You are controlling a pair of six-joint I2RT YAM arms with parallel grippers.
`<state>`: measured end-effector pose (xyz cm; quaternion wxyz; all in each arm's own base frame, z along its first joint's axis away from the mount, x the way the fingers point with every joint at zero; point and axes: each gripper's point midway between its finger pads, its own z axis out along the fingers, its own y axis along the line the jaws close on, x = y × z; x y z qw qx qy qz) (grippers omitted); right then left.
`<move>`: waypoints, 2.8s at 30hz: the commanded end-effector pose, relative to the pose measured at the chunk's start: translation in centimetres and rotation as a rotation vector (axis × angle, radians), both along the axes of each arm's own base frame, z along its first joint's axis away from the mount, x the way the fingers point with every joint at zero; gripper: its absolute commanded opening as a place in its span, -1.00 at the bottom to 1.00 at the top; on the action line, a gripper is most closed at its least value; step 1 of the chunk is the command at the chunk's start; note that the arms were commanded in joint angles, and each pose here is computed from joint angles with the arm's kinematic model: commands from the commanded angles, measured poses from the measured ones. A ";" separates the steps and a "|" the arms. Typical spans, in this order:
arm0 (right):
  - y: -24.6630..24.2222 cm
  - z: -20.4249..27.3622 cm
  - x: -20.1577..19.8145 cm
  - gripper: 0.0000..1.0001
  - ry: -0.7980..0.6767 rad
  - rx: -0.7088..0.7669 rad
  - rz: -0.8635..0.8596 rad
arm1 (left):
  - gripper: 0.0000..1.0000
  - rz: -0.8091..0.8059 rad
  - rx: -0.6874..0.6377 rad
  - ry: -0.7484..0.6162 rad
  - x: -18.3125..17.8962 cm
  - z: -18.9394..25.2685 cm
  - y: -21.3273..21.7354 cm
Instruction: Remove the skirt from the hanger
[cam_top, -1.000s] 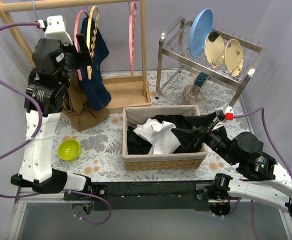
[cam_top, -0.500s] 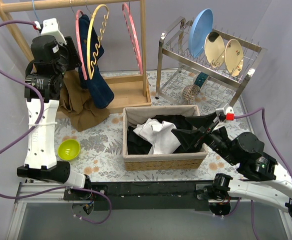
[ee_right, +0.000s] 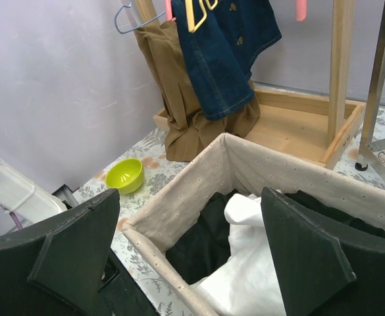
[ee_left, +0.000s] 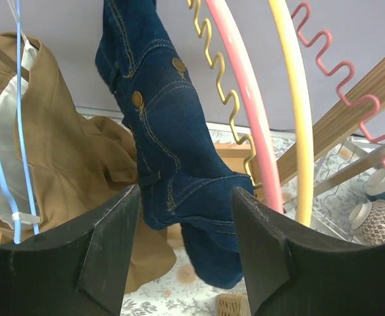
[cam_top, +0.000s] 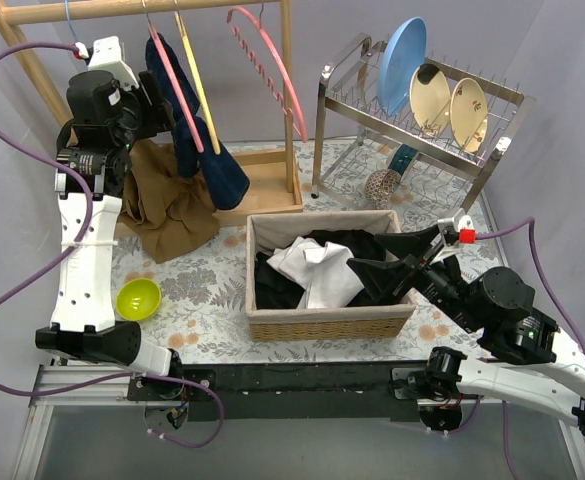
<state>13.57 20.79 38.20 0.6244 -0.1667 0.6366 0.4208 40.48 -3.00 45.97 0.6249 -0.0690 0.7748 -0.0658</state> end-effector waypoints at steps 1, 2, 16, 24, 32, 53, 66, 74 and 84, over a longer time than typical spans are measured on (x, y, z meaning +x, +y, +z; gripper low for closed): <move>-0.2 0.4 -0.1 0.89 -0.008 0.029 0.001 | 0.14 0.021 -0.046 -0.105 -1.1 3.7 0.3; -0.2 0.5 -0.1 0.89 -0.008 0.033 0.001 | 0.12 0.005 -0.066 -0.119 -1.2 4.2 -0.1; -0.1 0.4 0.0 0.89 -0.011 0.037 -0.002 | 0.22 -0.199 -0.279 -0.199 1.0 4.9 -4.8; 0.3 0.1 -0.1 0.88 -0.008 0.030 0.010 | 0.34 -0.142 -0.316 -0.187 2.3 4.1 -4.6; 0.0 0.3 -0.1 0.88 -0.013 0.038 0.005 | 0.33 -0.134 -0.326 -0.163 3.1 3.2 -5.0; -0.1 0.2 -0.2 0.88 -0.012 0.040 0.007 | -0.60 -0.126 -0.302 -0.172 3.2 4.5 -4.7; 0.5 0.6 -0.3 0.88 -0.010 0.041 0.026 | -1.00 -0.087 -0.219 -0.150 3.3 3.7 -3.7; 1.0 0.8 -0.2 0.87 -0.008 0.035 0.034 | -1.00 -0.100 -0.181 -0.211 2.7 6.2 -3.5; 1.2 1.0 -0.4 0.86 0.000 0.045 0.045 | -1.00 -0.157 -0.213 -0.315 0.3 11.1 -4.2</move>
